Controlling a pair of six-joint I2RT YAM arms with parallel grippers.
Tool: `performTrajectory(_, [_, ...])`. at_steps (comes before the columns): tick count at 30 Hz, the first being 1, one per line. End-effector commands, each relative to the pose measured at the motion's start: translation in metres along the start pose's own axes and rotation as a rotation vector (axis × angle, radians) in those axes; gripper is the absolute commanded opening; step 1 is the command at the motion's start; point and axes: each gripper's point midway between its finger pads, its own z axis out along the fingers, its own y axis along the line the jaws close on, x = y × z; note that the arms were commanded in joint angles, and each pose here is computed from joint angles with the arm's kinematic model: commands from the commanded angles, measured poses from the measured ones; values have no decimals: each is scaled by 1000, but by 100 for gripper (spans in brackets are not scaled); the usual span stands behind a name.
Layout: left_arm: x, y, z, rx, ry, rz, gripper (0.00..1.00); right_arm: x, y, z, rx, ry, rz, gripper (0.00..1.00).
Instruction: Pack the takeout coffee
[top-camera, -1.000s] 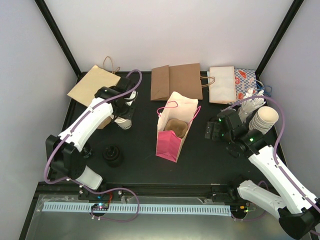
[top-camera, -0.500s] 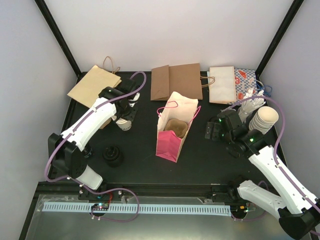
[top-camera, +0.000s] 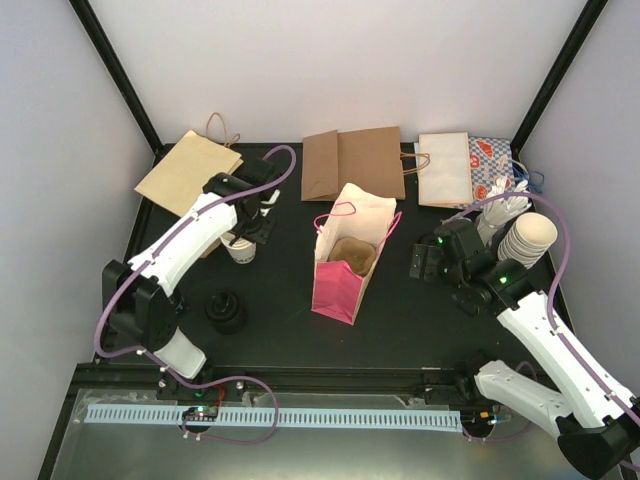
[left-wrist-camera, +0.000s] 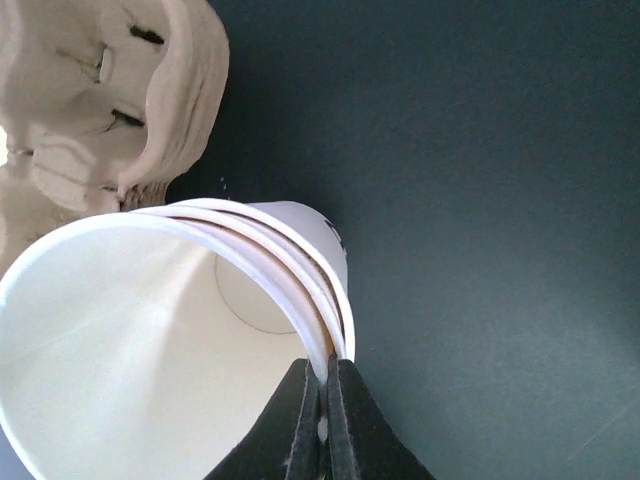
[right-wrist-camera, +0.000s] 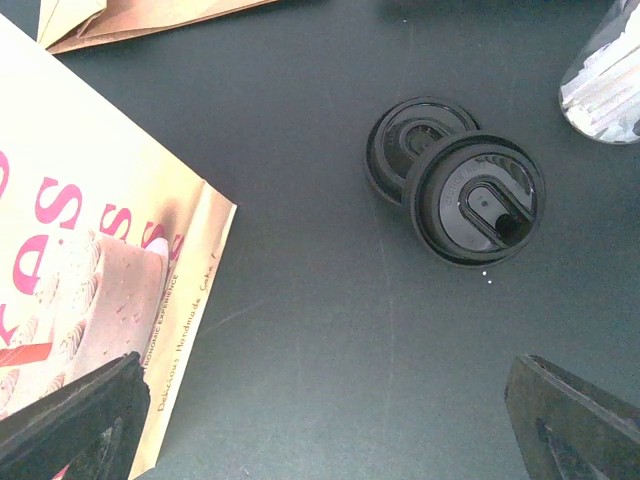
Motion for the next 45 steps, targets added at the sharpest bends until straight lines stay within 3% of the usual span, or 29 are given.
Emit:
performTrajectory(1, [1, 2, -4, -26, 21, 24, 2, -3, -1, -1, -2, -21, -1, 100])
performTrajectory(3, [-1, -8, -4, 33, -3, 19, 2, -4, 0, 0, -3, -22, -2, 100])
performTrajectory(6, [-8, -41, -14, 250, -57, 29, 2, -4, 2, 1, -12, -14, -1, 100])
performTrajectory(9, [-14, -29, -16, 185, -83, 2, 2, -4, 3, 2, -14, -9, -2, 100])
performTrajectory(11, [-10, 3, -16, -27, -44, -22, 2, -4, 3, 1, -11, -11, -6, 100])
performTrajectory(12, [-11, 2, -14, -45, -28, -14, 2, -5, 2, 0, -8, -12, -7, 100])
performTrajectory(13, [-9, -12, -10, 36, -15, 32, 2, -5, 1, -1, -5, -15, -9, 100])
performTrajectory(15, [-8, -2, -12, -35, -9, -14, 2, -5, 0, 0, 1, -19, -11, 100])
performTrajectory(16, [-10, -10, -14, 6, -25, 9, 2, -5, 0, 0, 1, -21, -10, 100])
performTrajectory(17, [-11, -33, -15, 168, -45, 53, 2, -5, 0, 0, 1, -22, -8, 100])
performTrajectory(18, [-11, -40, -17, 221, -67, 22, 1, -4, 1, 1, -2, -17, -8, 100])
performTrajectory(20, [-15, -15, -22, 60, -94, -25, 2, -3, 2, 1, -10, -10, -5, 100])
performTrajectory(21, [-16, -29, -23, 161, -101, 11, 2, -3, 2, 2, -11, -8, -4, 100])
performTrajectory(22, [-15, -23, -21, 147, -100, -7, 1, -3, 3, 1, -14, -7, -5, 100])
performTrajectory(23, [-15, -6, -22, 33, -92, -58, 1, -3, 2, 1, -12, -8, -6, 100])
performTrajectory(25, [-14, -26, -24, 134, -79, 20, 2, -3, 0, 0, -3, -11, -9, 100])
performTrajectory(28, [-11, 3, -22, -47, -58, -42, 2, -4, -1, 0, 0, -18, -10, 100])
performTrajectory(29, [-10, -24, -19, 123, -49, 13, 2, -4, -1, -1, 0, -17, -8, 100])
performTrajectory(30, [-8, -23, -16, 146, -57, 17, 2, -4, 0, -1, -5, -16, -6, 100])
performTrajectory(32, [-6, 2, -15, -36, -42, -50, 1, -2, 0, 0, -7, -13, -6, 100])
performTrajectory(34, [-1, -21, -7, 108, -9, 28, 2, -2, 0, 0, -7, -11, -4, 100])
performTrajectory(36, [1, 7, -6, -81, 12, -48, 1, -2, 0, 0, -8, -12, -5, 100])
performTrajectory(38, [2, -38, -3, 205, 14, 40, 2, -2, 0, 0, -8, -12, -7, 100])
performTrajectory(40, [-3, 2, -10, -35, -10, -56, 2, -3, 0, -1, -8, -15, -6, 100])
performTrajectory(41, [-5, -12, -11, 49, -26, 17, 2, -3, 0, -1, -8, -15, -5, 100])
performTrajectory(42, [-4, -44, -16, 280, -40, 57, 2, -3, 1, -1, -11, -17, -5, 100])
performTrajectory(44, [-9, 0, -20, 25, -64, -86, 2, -3, 2, -1, -15, -15, -4, 100])
performTrajectory(45, [-10, -9, -23, 66, -73, -35, 2, -3, 1, -1, -14, -15, -4, 100])
